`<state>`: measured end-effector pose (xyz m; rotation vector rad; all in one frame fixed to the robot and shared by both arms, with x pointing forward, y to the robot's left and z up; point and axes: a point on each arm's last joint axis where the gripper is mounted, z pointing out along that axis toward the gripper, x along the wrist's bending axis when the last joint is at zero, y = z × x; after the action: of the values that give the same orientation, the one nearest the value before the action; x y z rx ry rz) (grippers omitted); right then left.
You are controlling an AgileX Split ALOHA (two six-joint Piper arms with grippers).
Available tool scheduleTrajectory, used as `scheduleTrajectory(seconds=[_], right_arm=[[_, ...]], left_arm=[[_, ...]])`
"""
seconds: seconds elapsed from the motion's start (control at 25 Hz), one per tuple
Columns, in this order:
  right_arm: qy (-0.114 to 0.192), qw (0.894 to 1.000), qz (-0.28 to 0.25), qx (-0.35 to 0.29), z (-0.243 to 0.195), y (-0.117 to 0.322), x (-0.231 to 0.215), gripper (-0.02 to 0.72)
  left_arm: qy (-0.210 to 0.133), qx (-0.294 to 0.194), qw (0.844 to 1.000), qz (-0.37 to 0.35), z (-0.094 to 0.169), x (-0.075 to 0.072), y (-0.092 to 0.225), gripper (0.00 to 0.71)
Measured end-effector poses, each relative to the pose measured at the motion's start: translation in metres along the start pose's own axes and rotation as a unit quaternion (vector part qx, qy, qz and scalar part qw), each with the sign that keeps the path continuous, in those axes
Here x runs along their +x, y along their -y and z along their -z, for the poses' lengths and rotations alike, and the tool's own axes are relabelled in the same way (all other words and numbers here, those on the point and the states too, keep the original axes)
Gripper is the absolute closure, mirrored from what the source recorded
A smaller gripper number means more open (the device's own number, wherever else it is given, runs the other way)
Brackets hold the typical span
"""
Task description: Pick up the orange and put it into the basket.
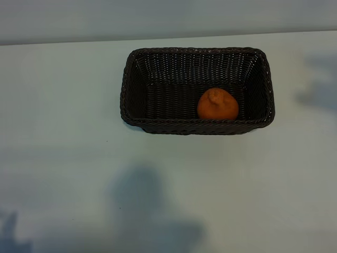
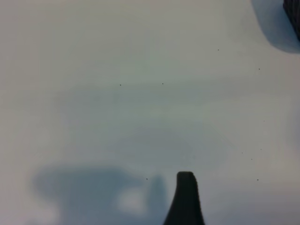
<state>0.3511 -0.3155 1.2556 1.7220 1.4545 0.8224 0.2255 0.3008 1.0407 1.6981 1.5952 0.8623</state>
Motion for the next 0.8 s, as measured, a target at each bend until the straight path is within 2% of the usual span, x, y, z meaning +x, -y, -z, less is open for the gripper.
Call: scheduleTrajectory(seconds=[0.24,0.4,0.8], right_arm=[[0.002,0.999,-0.006,-0.046,0.029,0.046,-0.001,0.122],[0.012,0.998,-0.005,-0.056,0.037,0.072,-0.003,0.122],[0.015,0.997,-0.005,-0.076,0.046,0.120,-0.005,0.122]], left_arm=[[0.000,0.000,1.000,0.000,0.000,0.000,0.000,0.118],[0.000,0.000,1.000,0.000,0.000,0.000,0.000,0.118],[0.000,0.000,1.000,0.000,0.000,0.000,0.000,0.118]])
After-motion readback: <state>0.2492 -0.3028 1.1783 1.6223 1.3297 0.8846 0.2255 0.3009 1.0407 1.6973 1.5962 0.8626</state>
